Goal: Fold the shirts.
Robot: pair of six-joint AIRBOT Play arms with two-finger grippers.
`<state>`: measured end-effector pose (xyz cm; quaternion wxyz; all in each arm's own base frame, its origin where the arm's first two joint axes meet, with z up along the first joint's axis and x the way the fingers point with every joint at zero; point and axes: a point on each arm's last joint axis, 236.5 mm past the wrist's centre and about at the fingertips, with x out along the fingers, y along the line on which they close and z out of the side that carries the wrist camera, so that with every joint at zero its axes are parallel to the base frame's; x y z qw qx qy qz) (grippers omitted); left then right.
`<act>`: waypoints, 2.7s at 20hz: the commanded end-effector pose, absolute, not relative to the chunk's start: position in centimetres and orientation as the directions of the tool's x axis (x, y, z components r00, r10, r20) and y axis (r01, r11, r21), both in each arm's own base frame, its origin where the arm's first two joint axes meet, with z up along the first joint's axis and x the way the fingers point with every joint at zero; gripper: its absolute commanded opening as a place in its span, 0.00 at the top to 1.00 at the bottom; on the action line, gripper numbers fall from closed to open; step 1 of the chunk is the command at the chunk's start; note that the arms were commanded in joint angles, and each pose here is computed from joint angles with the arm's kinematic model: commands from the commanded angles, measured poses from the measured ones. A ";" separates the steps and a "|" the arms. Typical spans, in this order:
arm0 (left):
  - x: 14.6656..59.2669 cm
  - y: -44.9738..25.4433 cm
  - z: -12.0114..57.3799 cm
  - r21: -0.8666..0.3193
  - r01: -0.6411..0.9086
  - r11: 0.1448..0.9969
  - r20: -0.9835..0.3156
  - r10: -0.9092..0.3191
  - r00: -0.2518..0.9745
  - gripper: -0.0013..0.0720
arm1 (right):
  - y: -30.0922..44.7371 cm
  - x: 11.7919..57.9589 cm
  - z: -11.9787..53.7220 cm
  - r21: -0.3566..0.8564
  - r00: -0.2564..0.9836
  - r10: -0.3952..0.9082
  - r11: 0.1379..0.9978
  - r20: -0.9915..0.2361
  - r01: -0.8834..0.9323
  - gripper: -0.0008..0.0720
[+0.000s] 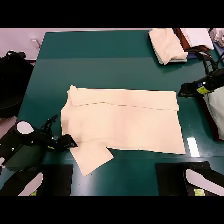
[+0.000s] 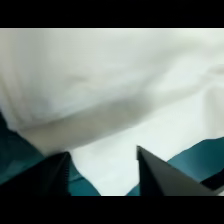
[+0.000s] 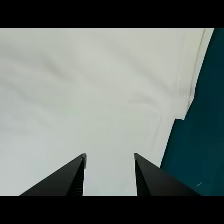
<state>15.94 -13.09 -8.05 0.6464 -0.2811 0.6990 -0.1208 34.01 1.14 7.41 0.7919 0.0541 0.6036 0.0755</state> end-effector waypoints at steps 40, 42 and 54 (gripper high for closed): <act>21.2 -11.4 4.0 -0.467 0.103 0.878 -0.844 -0.478 0.245 0.95 | -3.0 20.0 1.8 0.087 0.005 0.087 0.993 -0.996 0.081 0.97; 25.2 -11.1 3.8 -0.452 0.117 0.884 -0.842 -0.467 0.272 0.95 | -2.7 23.2 1.3 0.086 0.009 0.085 0.994 -0.996 0.064 0.97; 40.9 -10.9 1.7 -0.456 0.063 0.888 -0.838 -0.452 0.304 0.16 | 0.4 39.1 1.1 0.381 0.170 0.361 0.919 -0.917 0.104 0.37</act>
